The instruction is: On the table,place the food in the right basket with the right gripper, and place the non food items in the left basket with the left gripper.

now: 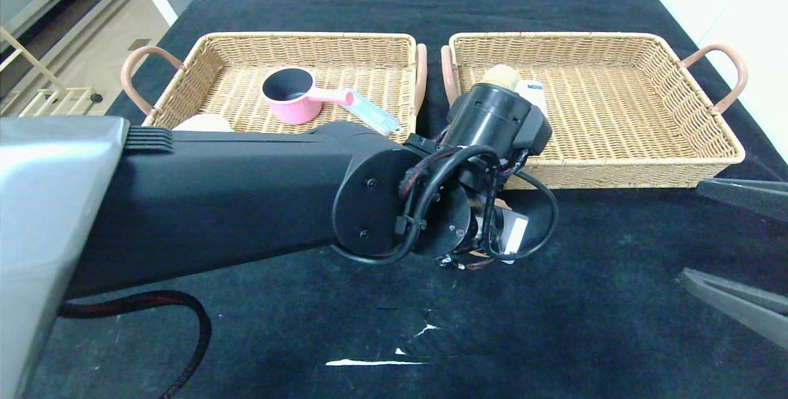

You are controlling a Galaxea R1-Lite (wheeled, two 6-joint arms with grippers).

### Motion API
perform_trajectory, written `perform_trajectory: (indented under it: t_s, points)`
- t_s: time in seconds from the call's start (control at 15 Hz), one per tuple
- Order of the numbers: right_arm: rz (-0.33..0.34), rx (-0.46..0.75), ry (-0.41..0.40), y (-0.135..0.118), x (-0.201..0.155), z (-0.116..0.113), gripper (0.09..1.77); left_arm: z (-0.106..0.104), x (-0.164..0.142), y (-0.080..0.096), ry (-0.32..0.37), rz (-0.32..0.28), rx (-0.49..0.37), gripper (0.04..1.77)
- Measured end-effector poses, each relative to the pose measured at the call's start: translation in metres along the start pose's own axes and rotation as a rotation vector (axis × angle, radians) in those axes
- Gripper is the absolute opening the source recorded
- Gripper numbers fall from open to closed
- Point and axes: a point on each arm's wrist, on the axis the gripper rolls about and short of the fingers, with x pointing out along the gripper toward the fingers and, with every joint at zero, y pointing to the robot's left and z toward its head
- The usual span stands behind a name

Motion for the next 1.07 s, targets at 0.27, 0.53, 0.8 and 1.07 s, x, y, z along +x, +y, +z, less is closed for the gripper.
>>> perform_trajectory:
  t_s: [0.27, 0.53, 0.8, 1.07]
  points:
    - [0.001, 0.002, 0.002, 0.0, 0.0, -0.001, 1.71, 0.001, -0.003, 0.0, -0.005, -0.002, 0.0, 1.46]
    - [0.001, -0.002, 0.002, 0.001, 0.0, -0.001, 1.71, 0.003, -0.015, 0.002, -0.014, -0.006, -0.001, 1.56]
    - [-0.001, 0.004, 0.008, 0.001, -0.001, -0.001, 1.71, 0.004, -0.036, 0.009, -0.028, -0.009, -0.007, 1.62]
    - [0.006, 0.033, 0.041, 0.003, -0.002, -0.003, 1.71, -0.01, -0.067, 0.022, -0.034, -0.018, -0.01, 1.66]
